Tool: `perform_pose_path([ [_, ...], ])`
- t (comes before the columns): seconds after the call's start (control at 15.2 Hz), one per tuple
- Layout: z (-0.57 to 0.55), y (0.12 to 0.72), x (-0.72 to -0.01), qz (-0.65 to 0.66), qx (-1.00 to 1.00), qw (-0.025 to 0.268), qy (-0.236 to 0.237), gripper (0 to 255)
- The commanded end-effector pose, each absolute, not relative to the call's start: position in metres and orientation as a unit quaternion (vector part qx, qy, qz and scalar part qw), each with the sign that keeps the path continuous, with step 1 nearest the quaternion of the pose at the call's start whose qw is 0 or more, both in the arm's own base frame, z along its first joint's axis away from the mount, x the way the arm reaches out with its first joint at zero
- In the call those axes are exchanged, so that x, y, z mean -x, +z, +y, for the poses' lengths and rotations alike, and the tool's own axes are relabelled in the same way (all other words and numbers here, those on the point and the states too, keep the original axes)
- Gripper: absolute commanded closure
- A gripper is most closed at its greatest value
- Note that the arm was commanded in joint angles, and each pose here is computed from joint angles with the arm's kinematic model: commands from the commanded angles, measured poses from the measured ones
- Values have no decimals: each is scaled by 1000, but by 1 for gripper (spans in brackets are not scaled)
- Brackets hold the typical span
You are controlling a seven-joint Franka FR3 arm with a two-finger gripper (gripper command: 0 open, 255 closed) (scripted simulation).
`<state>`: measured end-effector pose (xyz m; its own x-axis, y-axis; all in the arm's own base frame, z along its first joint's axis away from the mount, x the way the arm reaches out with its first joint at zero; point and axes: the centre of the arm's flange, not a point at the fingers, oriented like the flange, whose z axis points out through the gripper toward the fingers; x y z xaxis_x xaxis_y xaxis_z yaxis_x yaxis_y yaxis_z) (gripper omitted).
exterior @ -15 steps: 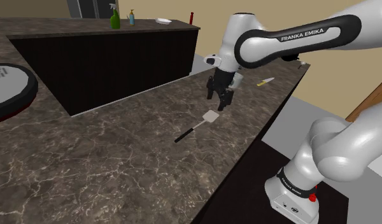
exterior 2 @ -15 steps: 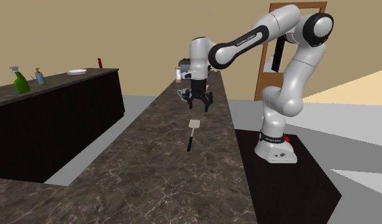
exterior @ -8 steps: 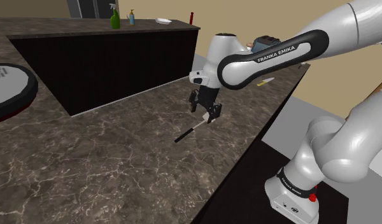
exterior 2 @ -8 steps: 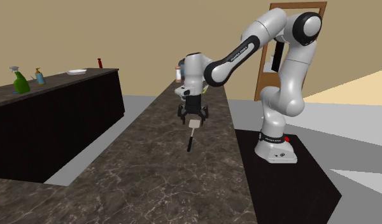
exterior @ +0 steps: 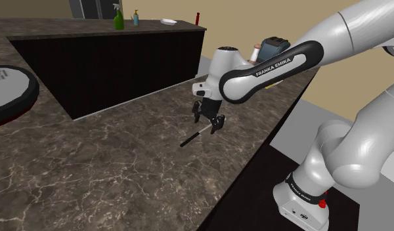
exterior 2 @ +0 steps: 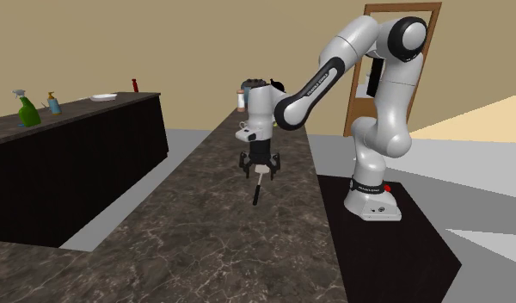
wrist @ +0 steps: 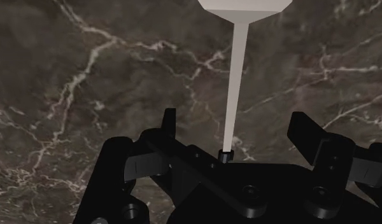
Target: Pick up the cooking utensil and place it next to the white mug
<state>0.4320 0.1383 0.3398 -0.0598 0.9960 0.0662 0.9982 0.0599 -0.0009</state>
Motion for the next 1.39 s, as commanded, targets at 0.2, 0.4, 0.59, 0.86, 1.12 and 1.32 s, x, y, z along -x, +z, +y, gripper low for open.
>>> perform_pose_path([
  [0.2, 139, 338, -432, -728, 685, 24, -23, 0],
  [0.4, 139, 338, -432, -728, 685, 24, -23, 255],
  [0.59, 139, 338, -432, -728, 685, 24, -23, 255],
  [0.86, 139, 338, -432, -728, 685, 24, -23, 255],
  [1.12, 139, 349, -432, -728, 685, 24, -23, 255],
  [1.32, 139, 365, -432, -728, 685, 24, -23, 255],
])
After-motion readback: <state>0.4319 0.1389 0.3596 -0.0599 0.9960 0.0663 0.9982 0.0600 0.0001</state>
